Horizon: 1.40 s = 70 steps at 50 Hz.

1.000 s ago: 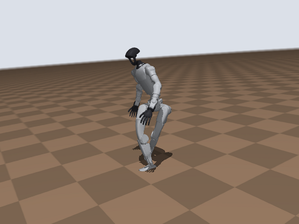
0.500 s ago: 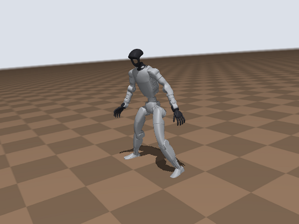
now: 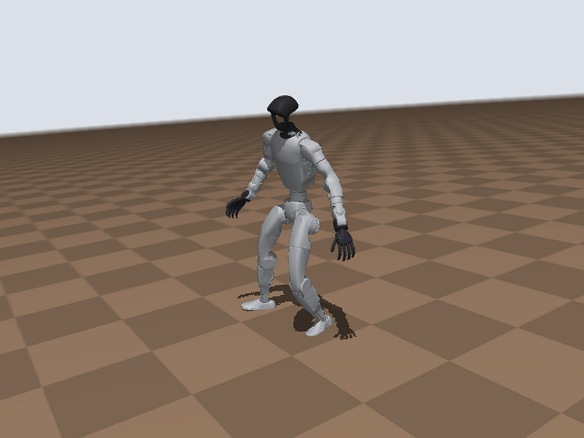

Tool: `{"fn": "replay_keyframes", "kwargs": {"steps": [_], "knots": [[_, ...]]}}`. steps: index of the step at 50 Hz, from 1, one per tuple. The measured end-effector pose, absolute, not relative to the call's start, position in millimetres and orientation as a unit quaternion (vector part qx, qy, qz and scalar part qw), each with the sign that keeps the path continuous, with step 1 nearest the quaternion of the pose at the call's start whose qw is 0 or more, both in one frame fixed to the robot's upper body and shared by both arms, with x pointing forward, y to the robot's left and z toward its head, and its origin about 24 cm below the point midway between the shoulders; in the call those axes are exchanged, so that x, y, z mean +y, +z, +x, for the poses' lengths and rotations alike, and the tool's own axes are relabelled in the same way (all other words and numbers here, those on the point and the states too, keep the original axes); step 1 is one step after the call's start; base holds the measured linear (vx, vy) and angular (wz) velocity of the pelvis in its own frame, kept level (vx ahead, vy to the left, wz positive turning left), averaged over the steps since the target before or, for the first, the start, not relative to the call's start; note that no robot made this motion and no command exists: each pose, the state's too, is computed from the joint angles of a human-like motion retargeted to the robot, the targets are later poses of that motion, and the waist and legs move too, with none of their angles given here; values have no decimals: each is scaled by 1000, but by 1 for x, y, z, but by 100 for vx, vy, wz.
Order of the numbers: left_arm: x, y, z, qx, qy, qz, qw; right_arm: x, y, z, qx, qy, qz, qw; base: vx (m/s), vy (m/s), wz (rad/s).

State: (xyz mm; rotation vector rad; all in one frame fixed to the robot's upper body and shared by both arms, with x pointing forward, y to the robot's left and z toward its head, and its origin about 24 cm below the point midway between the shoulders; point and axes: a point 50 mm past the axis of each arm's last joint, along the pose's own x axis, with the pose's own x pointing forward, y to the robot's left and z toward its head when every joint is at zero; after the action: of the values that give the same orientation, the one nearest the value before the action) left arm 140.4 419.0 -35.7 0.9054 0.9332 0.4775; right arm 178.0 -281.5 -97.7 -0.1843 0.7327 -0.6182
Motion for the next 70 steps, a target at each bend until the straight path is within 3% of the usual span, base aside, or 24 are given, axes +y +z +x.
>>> {"fn": "replay_keyframes", "kwargs": {"steps": [7,15,20,24,30,34,38,44,50,58,64,70], "knots": [[408,-26,175,410,158,428,790,-269,-92,201,339,-224,-99,908,-17,33,-30],[359,31,275,258,24,508,822,-263,-93,202,335,-169,-80,924,-18,37,61],[318,84,326,141,-42,594,791,-274,-87,208,319,-212,-42,923,-5,46,137],[297,85,332,96,-82,650,749,-297,-78,194,271,-312,-4,910,15,63,229],[245,49,323,43,-85,516,851,-348,-80,108,275,-461,40,843,36,80,207],[242,52,310,21,-24,424,905,-346,-100,81,354,-502,62,787,38,65,34],[281,20,260,100,17,429,898,-333,-110,103,407,-427,40,806,27,63,-160],[312,-35,191,276,-6,350,895,-315,-93,152,343,-367,-22,864,16,66,-135],[350,-47,162,351,5,429,832,-297,-86,168,298,-365,-30,882,9,77,-110],[339,-73,172,352,76,504,785,-275,-117,144,389,-369,-18,844,2,90,3],[338,-89,145,407,150,355,828,-253,-128,138,410,-357,2,839,3,52,-75],[345,-109,75,493,174,323,789,-247,-120,156,372,-318,43,871,6,47,-30]]}}
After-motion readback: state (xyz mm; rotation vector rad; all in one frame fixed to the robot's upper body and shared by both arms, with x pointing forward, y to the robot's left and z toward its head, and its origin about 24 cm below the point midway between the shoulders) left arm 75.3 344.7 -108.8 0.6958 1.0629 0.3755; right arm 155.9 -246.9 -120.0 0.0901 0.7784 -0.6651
